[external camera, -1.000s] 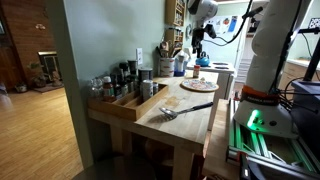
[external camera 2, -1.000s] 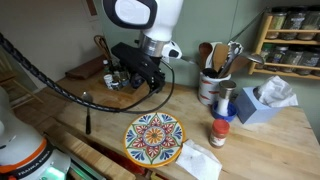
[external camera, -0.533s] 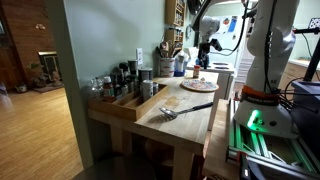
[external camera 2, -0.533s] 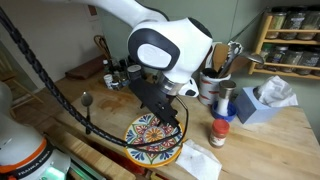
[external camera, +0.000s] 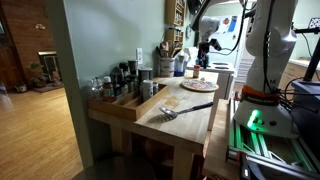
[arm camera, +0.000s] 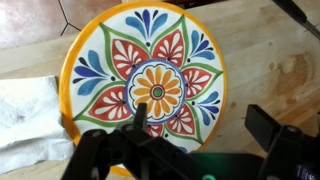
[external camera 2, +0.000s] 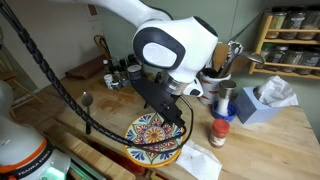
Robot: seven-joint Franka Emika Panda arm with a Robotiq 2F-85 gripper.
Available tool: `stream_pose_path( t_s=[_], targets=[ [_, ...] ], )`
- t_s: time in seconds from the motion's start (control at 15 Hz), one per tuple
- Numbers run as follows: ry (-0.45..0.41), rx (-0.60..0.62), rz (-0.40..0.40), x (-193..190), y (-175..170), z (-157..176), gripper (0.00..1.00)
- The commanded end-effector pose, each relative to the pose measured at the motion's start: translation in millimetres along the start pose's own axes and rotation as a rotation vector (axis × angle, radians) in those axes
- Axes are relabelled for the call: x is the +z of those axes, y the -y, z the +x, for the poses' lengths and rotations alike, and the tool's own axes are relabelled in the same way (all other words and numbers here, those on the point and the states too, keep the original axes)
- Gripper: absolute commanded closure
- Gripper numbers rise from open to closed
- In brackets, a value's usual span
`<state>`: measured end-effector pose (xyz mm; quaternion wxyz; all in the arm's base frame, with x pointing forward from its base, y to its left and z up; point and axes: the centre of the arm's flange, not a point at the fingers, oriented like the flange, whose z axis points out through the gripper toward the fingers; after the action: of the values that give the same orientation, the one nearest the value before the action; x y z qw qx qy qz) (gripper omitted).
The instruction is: Move the yellow tray backwards
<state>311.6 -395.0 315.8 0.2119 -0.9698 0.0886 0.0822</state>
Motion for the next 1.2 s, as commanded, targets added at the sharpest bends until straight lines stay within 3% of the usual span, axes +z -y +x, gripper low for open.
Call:
stream_pose_path(
  t_s=[0.0,0.27,0.67,1.13],
  targets=[
    [0.012,0.014,0.037,-3,-52,2,0.00],
    [0.051,0.018,0.038,9,-99,-11,0.00],
    [0.089,0.066,0.100,28,-159,-20,0.00],
    [0.112,-0.017,0.310,54,-196,-25,0.00]
  ],
)
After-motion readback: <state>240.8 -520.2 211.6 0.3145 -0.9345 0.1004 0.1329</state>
